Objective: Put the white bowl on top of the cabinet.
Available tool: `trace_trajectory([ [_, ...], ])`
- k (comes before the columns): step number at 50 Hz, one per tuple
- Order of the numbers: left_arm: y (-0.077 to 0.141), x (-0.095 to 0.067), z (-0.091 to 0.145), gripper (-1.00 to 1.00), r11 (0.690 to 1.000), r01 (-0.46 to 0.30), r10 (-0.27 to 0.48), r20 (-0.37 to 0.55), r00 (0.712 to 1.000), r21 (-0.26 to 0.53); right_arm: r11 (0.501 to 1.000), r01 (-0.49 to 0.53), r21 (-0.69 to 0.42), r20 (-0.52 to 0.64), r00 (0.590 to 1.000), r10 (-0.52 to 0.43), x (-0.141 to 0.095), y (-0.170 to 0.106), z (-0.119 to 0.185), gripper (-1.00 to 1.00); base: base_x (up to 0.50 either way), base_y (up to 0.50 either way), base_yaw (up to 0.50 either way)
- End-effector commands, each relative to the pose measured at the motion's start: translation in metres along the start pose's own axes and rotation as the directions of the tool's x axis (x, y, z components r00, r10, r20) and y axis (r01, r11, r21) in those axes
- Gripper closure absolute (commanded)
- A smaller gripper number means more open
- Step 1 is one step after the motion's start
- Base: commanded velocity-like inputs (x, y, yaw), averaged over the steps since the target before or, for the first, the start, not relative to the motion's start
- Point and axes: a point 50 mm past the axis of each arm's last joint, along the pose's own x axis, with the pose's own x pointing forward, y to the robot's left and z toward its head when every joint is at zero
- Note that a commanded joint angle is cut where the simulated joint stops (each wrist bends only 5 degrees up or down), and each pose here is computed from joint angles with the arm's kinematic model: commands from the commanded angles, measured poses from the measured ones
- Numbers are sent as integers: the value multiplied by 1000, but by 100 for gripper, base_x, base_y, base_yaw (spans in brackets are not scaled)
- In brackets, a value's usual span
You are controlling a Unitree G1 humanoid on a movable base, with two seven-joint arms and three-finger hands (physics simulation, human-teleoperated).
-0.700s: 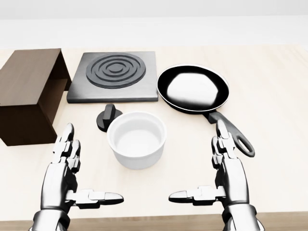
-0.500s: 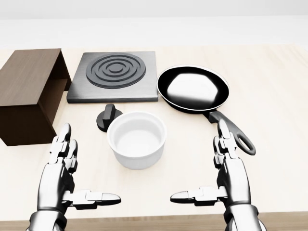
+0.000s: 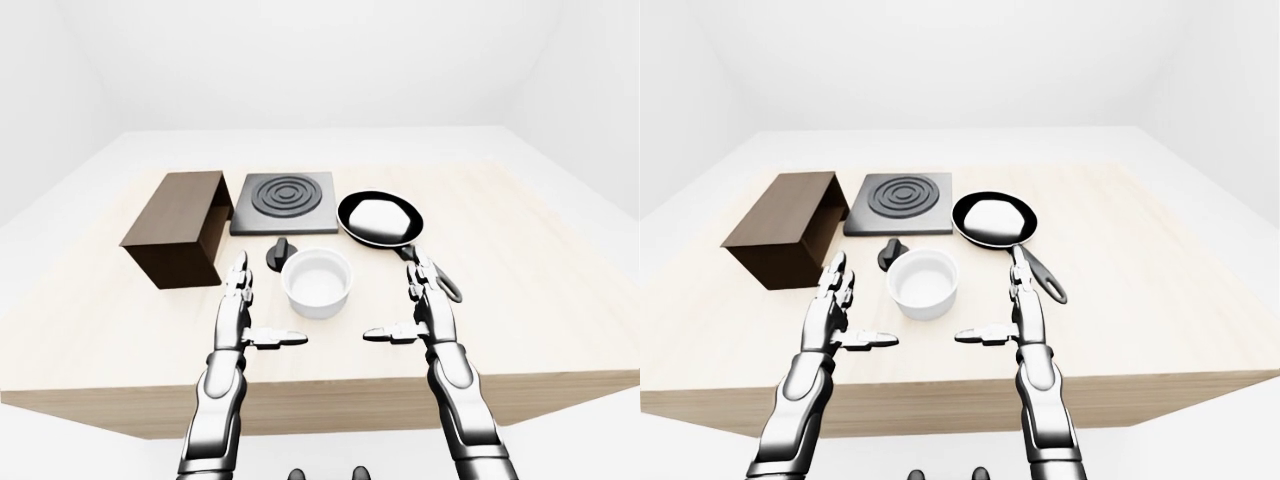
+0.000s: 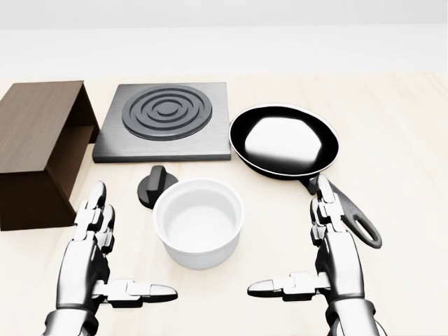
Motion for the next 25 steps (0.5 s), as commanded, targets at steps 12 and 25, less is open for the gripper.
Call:
trace_trajectory([
  [12, -3, -2, -2, -100, 1000, 10, -10, -3, 1000, 7, 1000, 0, -19, 10, 1000, 1, -1, 3, -2, -100, 16, 10, 0],
  [25, -9, -4, -5, -100, 999, 31, -31, -9, 999, 22, 1000, -14, -8, 0, 1000, 14, 0, 3, -4, -100, 10, 10, 0],
])
